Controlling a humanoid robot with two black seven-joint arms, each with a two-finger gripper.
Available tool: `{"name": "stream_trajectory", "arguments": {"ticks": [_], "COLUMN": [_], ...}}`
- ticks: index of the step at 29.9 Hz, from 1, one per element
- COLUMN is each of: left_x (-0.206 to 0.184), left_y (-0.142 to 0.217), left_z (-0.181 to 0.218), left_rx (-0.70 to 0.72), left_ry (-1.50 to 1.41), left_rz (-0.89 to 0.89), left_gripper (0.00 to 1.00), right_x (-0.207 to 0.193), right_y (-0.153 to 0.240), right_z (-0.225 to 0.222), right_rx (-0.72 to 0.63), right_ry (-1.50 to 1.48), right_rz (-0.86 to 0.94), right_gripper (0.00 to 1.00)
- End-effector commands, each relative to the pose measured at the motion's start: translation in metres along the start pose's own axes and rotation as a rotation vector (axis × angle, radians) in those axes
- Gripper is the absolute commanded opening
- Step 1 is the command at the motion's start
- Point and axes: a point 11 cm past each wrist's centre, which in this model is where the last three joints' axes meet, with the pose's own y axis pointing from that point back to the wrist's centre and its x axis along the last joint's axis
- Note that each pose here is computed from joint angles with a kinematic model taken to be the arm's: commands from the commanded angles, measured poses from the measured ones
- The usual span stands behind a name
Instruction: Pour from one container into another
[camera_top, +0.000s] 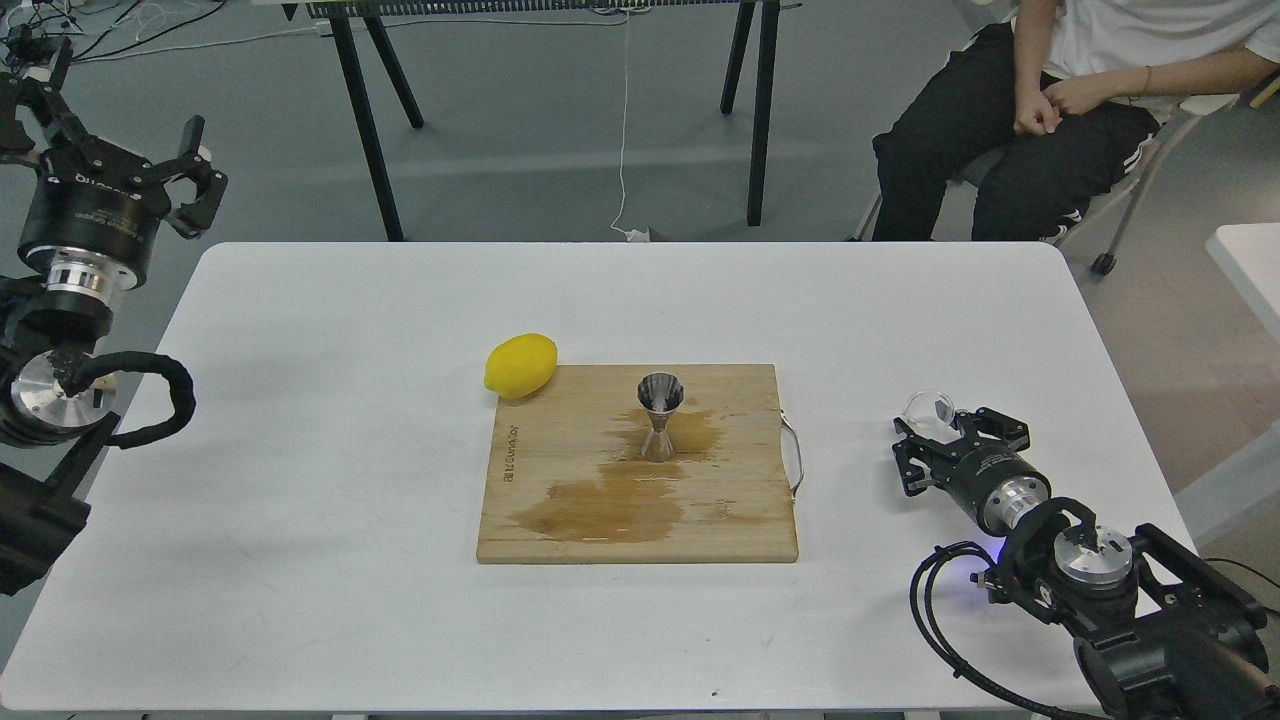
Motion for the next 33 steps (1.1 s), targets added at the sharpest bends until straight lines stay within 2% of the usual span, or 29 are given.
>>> {"name": "stream_trajectory", "arguments": {"ticks": [1,2,5,9,10,12,15,23,25,29,33], "left_x": [0.0,0.0,0.0,0.0,0.001,0.001,0.001,0.0,-0.001,0.0,0.0], "left_y": [0.0,0.0,0.0,0.0,0.0,0.0,0.0,0.0,0.0,0.0,0.0], "left_z": [0.0,0.0,0.001,0.002,0.002,0.002,0.002,0.003,0.003,0.003,0.003], "left_rx": [-0.001,-0.001,-0.001,-0.002,-0.002,-0.002,-0.002,-0.003,-0.003,-0.003,-0.003], "left_ry": [0.0,0.0,-0.002,-0.003,-0.004,-0.005,-0.005,-0.004,-0.004,-0.004,-0.005], "left_rz": [0.0,0.0,0.0,-0.001,0.0,0.001,0.001,-0.003,-0.004,-0.003,-0.004], "left_gripper": [1.0,1.0,1.0,1.0,1.0,1.0,1.0,1.0,1.0,1.0,1.0], "right_x": [0.0,0.0,0.0,0.0,0.0,0.001,0.005,0.009,0.008,0.0,-0.023], "right_y": [0.0,0.0,0.0,0.001,0.001,0.001,0.0,0.001,0.0,0.0,-0.002], "right_z": [-0.001,-0.001,-0.001,-0.002,-0.003,-0.002,-0.002,-0.005,-0.006,-0.007,-0.008], "right_rx": [0.001,0.001,0.003,0.007,0.01,0.01,0.016,0.03,0.033,0.038,0.037], "right_ry": [0.0,0.0,-0.005,-0.011,-0.012,-0.015,-0.025,-0.035,-0.037,-0.04,-0.018], "right_rz": [-0.002,-0.002,-0.007,-0.007,-0.007,-0.002,0.01,0.016,0.012,-0.028,-0.171], "right_gripper": [0.69,0.67,0.48,0.47,0.48,0.59,0.7,0.87,0.97,0.98,0.98]}}
